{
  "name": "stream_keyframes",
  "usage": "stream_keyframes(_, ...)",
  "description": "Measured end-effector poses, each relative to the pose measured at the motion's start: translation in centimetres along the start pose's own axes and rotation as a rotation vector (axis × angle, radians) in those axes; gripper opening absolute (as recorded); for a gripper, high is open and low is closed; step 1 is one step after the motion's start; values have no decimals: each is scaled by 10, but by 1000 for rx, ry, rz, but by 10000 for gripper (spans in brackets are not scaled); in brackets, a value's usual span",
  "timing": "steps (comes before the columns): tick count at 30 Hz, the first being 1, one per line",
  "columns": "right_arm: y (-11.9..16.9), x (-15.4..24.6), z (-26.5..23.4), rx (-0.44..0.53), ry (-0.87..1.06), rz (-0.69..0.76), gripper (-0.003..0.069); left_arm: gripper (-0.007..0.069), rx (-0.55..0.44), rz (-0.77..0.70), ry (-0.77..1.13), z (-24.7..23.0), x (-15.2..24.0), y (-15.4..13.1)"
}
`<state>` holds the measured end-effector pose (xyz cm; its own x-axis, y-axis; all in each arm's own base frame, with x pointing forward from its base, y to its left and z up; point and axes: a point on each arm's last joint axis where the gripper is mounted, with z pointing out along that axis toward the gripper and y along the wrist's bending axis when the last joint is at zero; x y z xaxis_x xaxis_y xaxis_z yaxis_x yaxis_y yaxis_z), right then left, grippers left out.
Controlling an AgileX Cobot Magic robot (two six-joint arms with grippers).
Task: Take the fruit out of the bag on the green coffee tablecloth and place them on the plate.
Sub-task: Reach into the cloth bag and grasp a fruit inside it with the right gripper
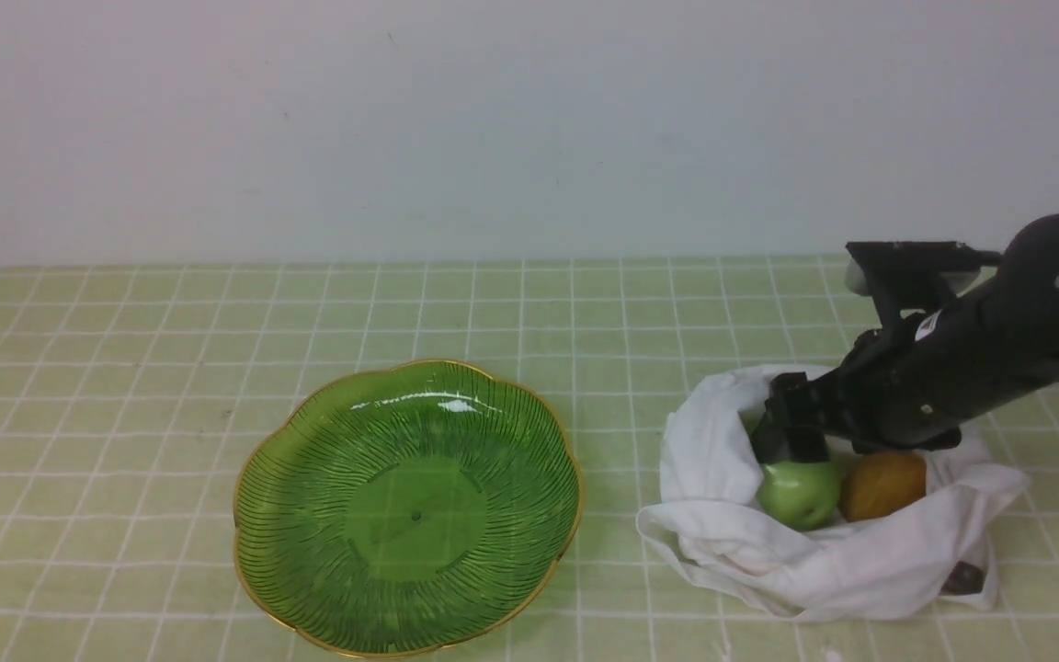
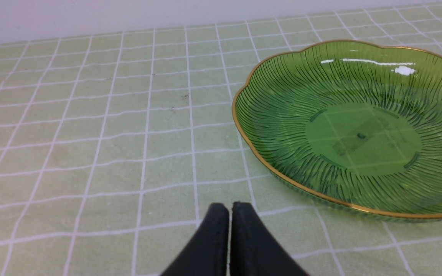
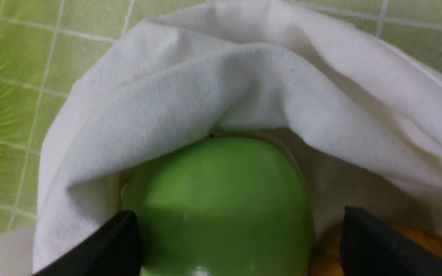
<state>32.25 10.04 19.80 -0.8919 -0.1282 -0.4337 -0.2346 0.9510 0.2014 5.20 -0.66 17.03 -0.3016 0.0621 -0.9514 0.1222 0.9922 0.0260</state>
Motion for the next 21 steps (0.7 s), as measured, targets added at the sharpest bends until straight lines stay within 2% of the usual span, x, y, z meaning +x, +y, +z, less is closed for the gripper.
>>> stream_keyframes(12, 2, -2, 2, -15, -7, 2, 638, -8, 0, 0, 0, 0, 0, 0)
stream_keyframes(21, 19, -1, 4, -31, -26, -88, 638, -8, 0, 0, 0, 0, 0, 0)
